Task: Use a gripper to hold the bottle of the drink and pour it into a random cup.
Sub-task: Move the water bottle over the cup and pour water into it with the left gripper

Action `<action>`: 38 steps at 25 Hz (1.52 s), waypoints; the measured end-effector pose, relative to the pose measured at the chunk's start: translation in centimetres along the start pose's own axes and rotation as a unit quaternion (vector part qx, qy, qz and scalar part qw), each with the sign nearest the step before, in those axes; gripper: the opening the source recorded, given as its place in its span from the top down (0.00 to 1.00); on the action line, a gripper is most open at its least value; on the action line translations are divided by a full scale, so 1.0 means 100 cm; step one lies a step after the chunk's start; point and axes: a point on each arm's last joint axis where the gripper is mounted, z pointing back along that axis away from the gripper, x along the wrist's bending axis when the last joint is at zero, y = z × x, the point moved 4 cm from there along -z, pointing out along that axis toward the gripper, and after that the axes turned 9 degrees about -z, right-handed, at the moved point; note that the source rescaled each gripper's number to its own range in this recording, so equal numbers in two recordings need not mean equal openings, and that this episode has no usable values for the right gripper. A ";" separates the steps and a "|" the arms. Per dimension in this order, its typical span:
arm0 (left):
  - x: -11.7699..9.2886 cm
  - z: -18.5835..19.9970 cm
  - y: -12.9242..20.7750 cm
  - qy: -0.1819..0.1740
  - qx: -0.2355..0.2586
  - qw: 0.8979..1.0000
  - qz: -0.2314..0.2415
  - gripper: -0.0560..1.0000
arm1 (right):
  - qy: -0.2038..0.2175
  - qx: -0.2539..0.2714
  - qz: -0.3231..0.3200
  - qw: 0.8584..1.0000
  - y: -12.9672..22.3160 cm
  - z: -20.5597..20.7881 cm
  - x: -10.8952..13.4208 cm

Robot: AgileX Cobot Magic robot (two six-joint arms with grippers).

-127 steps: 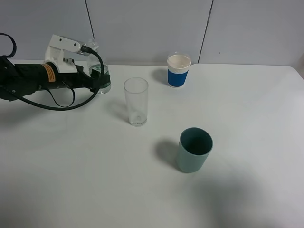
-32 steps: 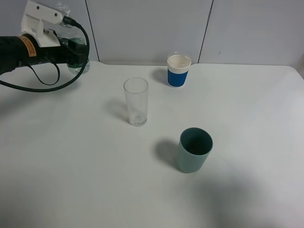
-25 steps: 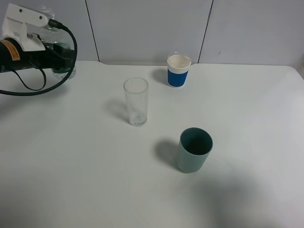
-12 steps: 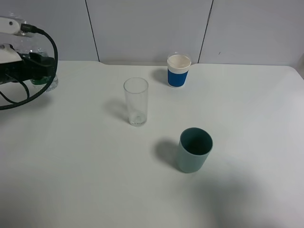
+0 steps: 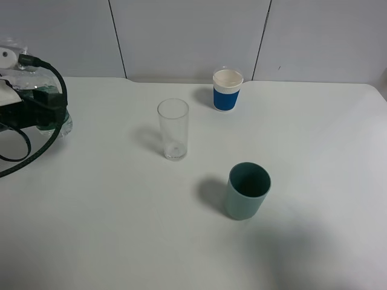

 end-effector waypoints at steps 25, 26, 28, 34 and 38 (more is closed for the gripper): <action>-0.068 0.007 0.011 0.111 0.051 0.991 -0.058 0.91 | 0.000 0.000 0.000 1.000 0.000 0.000 0.000; -0.068 0.007 0.012 0.111 0.055 0.990 -0.060 0.91 | 0.000 0.000 0.000 1.000 0.000 0.000 0.000; -0.068 0.006 0.011 0.111 0.060 0.990 -0.061 0.91 | 0.000 0.000 0.000 1.000 0.000 0.000 0.000; -0.068 -0.003 -0.010 0.111 0.066 0.988 -0.081 0.91 | 0.000 0.000 0.000 1.000 0.000 0.000 0.000; -0.067 -0.007 -0.024 0.112 0.068 0.986 -0.103 0.91 | 0.000 0.000 0.000 1.000 0.000 0.000 0.000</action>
